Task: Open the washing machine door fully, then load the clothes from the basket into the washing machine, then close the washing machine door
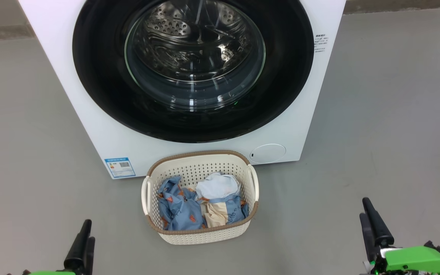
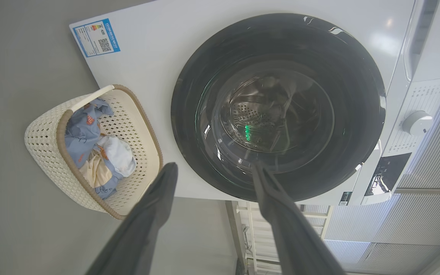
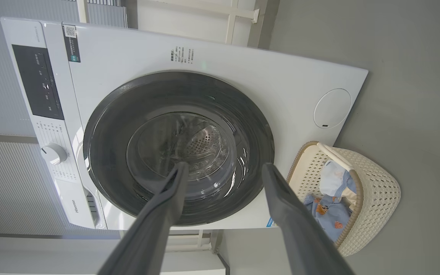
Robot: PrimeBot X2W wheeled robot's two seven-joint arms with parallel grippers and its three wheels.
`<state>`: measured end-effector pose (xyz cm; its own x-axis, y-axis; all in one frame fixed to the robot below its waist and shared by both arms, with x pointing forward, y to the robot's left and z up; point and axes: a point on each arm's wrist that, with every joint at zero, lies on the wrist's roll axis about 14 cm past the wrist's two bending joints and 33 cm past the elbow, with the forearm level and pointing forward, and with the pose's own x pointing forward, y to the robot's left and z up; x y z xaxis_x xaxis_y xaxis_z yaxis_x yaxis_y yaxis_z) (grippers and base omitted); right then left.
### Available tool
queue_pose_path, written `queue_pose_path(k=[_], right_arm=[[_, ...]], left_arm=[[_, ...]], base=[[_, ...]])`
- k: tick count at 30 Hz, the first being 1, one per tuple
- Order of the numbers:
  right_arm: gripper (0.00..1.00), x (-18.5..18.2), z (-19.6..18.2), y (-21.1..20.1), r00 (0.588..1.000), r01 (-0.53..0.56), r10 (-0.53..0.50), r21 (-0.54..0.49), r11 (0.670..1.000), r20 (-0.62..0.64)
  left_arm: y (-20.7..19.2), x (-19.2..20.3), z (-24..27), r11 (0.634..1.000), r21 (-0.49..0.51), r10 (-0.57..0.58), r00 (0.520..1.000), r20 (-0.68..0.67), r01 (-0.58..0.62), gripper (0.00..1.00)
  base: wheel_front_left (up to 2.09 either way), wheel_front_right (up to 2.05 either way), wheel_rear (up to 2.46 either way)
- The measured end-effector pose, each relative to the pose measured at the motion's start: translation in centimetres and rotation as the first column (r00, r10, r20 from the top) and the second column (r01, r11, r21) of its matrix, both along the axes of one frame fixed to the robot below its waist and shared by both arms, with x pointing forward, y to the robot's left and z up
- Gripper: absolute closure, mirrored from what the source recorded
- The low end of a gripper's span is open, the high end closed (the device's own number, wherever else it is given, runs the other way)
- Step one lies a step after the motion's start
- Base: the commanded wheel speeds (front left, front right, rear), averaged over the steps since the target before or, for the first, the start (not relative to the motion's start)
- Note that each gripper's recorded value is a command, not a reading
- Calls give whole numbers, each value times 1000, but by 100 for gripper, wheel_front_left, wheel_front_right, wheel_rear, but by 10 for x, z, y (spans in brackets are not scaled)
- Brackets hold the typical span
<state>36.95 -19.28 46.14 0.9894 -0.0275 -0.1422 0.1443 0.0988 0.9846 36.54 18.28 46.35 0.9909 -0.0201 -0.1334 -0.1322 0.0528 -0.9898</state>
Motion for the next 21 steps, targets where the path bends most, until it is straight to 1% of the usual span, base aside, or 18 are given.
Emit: queue_pose_path(k=[10, 17, 21], right_arm=[[0, 7, 9, 5, 999, -21, 23, -104, 994, 23], [0, 9, 13, 6, 999, -28, 35, -198, 980, 31], [0, 13, 19, 7, 998, -28, 41, -251, 968, 47]], left_arm=[[2, 3, 5, 993, 114, -22, 1000, 16, 20, 0], [3, 6, 10, 980, 198, -37, 999, 29, 31, 0], [1, 8, 13, 965, 257, -55, 998, 37, 43, 0]], base=[[0, 0, 0], [0, 0, 0], [0, 0, 0]])
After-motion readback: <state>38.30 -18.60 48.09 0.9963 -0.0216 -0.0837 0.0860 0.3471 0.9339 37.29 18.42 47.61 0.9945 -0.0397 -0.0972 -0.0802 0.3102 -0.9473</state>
